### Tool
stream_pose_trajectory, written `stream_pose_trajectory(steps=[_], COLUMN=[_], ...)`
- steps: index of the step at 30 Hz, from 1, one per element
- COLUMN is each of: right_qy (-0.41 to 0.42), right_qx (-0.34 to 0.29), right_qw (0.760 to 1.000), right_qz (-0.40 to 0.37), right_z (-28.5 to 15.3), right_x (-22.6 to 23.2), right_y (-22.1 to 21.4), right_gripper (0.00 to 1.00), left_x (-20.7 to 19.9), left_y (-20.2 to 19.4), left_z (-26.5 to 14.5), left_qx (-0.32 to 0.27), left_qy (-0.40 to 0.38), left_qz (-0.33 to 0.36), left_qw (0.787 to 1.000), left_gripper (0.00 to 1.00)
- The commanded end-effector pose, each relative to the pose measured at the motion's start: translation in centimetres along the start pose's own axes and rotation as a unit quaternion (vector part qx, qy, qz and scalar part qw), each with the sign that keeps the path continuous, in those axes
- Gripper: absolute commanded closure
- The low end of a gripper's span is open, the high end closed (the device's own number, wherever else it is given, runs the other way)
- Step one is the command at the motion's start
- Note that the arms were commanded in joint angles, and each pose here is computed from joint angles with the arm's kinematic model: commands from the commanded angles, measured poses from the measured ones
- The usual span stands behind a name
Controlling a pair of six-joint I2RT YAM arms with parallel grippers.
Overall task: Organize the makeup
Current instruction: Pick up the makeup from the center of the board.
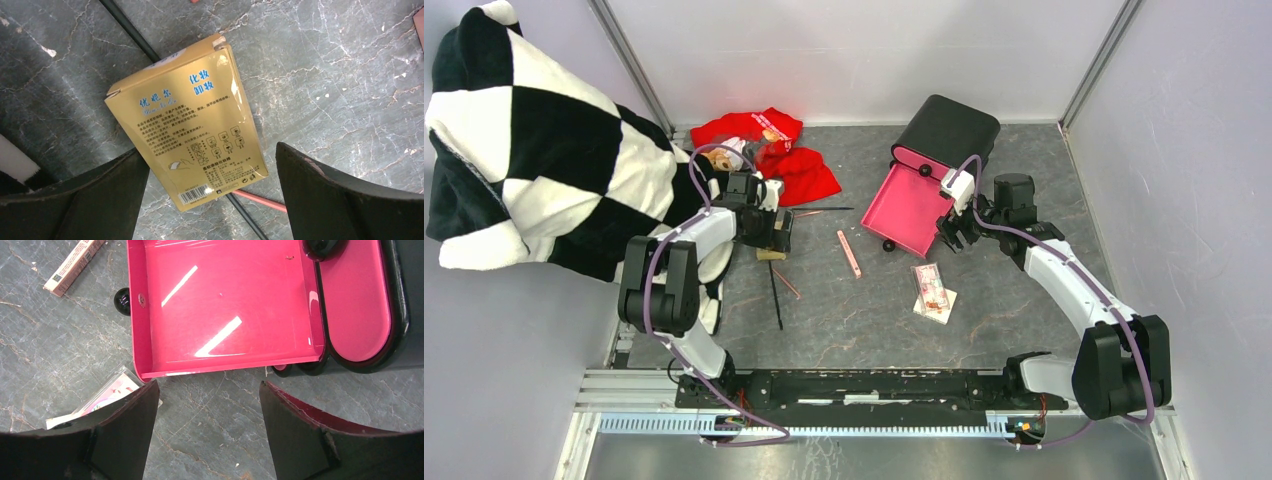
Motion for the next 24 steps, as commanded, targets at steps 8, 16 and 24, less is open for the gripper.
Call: stream_pose_trajectory(steps=[8, 16, 24], right_qy=[-0.012, -0.007, -0.023], right_qx=[-0.018, -0.018, -0.048], right_qw=[1.000, 1.000, 0.999], right_qz=[-0.017, -0.016, 0.006], right_z=[-0.3, -0.1, -1.1], right_x=[-0.7, -0.7, -0.7], right_y=[1.7, 1.8, 3.3], right_gripper=[0.20, 0.20, 0.20], left_x=[1.5, -1.0, -9.2], left_y=[2.0, 5.0, 9.4], left_z=[0.4, -5.3, -8.3], left_qx=[-0.032, -0.122, -0.210], left_qy=[0.049, 0.004, -0.044], left_qz=[0.030, 0.071, 0.182], left_qw=[0.998, 0.990, 0.960], left_gripper=[0.17, 0.37, 0.37])
Point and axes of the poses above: each gripper's point midway between its finger pads, its own z axis out along the fingers, its own x axis along the line the jaws close on, y = z × x, the point moved 5 cm from there along -z, back along the fingers, and after that the axes turned 3 degrees about z, right-handed, at the moved point
